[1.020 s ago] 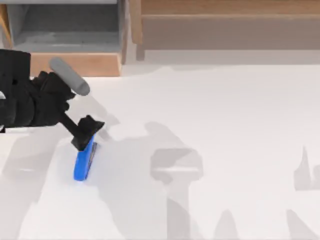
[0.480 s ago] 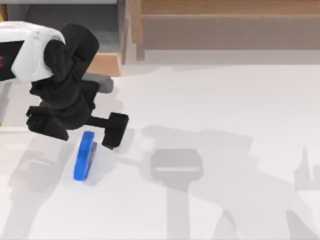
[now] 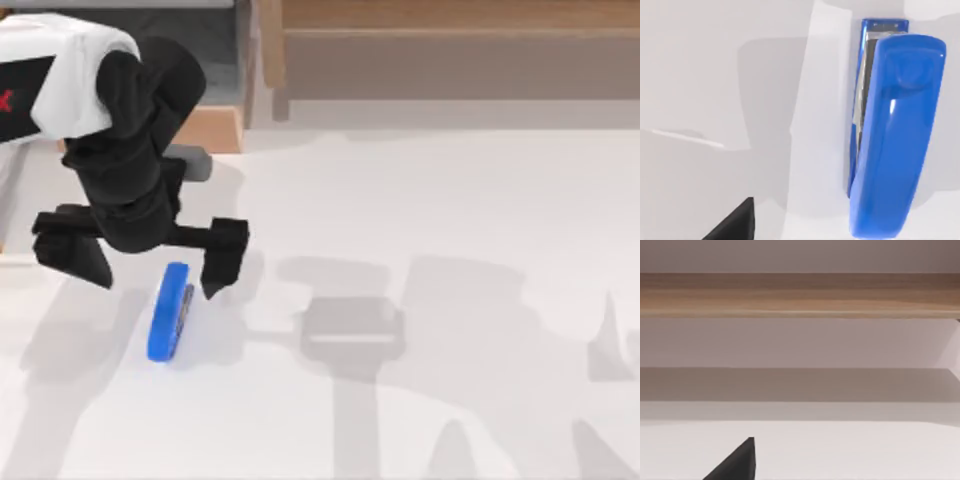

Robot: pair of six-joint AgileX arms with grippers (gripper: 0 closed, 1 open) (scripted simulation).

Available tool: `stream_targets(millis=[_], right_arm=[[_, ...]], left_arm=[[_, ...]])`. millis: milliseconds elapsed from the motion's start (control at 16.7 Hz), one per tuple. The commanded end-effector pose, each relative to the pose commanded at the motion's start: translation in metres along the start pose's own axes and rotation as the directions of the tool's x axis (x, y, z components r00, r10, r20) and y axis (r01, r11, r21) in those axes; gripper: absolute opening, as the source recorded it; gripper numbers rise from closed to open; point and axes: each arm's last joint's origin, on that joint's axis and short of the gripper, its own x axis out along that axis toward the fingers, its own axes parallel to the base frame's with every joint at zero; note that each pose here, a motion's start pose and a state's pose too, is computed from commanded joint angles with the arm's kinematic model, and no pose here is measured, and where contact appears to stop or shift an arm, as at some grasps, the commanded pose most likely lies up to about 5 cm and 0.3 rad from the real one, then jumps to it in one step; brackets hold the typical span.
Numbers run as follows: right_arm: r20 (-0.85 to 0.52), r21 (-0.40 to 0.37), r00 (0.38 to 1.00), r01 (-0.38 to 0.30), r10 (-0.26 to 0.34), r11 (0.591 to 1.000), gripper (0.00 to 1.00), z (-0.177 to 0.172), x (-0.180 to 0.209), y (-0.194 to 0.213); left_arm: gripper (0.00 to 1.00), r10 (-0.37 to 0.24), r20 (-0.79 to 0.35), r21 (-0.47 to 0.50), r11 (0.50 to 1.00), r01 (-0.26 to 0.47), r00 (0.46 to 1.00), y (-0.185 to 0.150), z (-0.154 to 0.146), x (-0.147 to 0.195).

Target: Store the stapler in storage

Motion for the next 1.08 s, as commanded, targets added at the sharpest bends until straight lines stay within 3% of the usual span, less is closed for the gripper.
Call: stream_targets(millis=[240,660,900,1080], right_arm=[[0.0,0.0,1.0,0.0,0.0,1.0,1.0,0.0,0.0,0.0],[0.0,0.0,1.0,0.0,0.0,1.0,1.0,0.0,0.0,0.0],[0.0,0.0,1.0,0.0,0.0,1.0,1.0,0.0,0.0,0.0],[0.0,0.0,1.0,0.0,0.0,1.0,1.0,0.0,0.0,0.0]], left_arm=[[1.0,0.0,-0.003,-0.001,1.0,0.0,1.0,0.001,0.0,0.006],[1.0,-0.001,0.003,0.0,1.0,0.001,1.0,0.0,0.0,0.067],[1.0,0.0,0.0,0.0,1.0,0.0,1.0,0.0,0.0,0.07],[0.77,0.0,0.0,0.0,1.0,0.0,1.0,0.0,0.0,0.07]])
